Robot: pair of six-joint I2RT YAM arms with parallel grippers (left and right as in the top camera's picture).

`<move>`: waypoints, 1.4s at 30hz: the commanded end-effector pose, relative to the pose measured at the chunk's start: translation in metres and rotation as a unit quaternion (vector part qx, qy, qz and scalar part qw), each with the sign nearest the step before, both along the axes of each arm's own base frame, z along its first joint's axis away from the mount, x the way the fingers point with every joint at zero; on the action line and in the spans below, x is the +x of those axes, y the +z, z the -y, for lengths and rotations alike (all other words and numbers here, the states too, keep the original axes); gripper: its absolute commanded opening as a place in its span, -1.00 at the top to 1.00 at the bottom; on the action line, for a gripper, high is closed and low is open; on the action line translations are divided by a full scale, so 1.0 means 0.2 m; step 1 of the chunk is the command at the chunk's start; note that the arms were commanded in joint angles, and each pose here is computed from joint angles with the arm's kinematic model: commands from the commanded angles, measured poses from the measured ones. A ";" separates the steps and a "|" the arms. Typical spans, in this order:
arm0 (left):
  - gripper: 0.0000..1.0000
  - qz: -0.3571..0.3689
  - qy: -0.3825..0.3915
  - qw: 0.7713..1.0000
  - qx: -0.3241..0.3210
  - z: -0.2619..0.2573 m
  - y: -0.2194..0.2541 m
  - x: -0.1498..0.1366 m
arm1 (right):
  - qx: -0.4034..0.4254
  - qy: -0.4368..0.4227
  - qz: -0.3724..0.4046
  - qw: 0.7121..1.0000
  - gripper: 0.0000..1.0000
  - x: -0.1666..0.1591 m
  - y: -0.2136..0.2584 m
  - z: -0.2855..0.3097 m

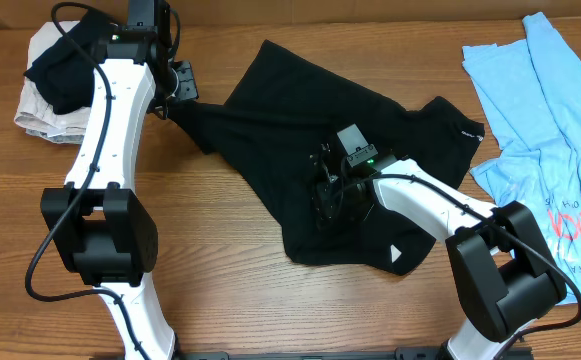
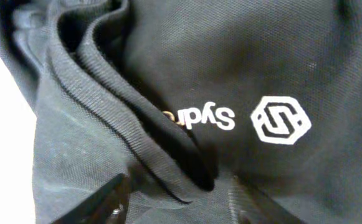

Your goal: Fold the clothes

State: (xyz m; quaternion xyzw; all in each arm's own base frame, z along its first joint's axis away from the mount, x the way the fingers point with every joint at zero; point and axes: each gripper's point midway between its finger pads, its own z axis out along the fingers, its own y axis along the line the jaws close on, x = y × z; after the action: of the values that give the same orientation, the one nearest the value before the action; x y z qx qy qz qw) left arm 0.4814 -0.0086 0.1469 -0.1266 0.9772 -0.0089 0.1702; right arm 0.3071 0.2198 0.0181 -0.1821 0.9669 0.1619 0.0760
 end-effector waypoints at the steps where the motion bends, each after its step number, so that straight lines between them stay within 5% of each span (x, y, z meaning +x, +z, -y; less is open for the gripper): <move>1: 0.92 0.010 0.003 1.000 -0.001 -0.01 0.05 -0.01 | 0.012 0.015 -0.009 1.000 0.02 -0.02 -0.02 -0.02; 15: 0.92 0.013 0.003 1.000 -0.001 -0.01 0.05 0.00 | 0.012 0.014 -0.006 1.000 0.03 -0.02 -0.05 -0.02; 18: 0.92 0.013 0.003 1.000 -0.001 -0.01 0.05 0.00 | 0.012 0.014 -0.006 1.000 0.22 -0.02 -0.05 -0.02; 24: 0.92 0.007 0.003 1.000 0.000 -0.01 0.05 -0.02 | 0.012 0.011 -0.007 1.000 0.92 -0.02 -0.05 -0.02; 29: 0.92 0.003 0.013 1.000 0.027 -0.06 0.05 -0.03 | 0.018 -0.029 -0.014 0.999 0.92 0.02 -0.01 0.00; 42: 0.92 0.092 0.000 0.992 0.082 -0.15 0.60 -0.09 | 0.069 -0.196 0.126 0.970 0.92 0.24 1.07 0.59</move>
State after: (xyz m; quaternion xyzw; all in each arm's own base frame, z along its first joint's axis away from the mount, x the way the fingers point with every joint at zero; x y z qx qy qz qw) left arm 0.4682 0.0037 0.1892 -0.1109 0.9775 0.0283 0.1769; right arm 0.3443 0.1345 0.1529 -0.0358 0.9731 0.1775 0.1427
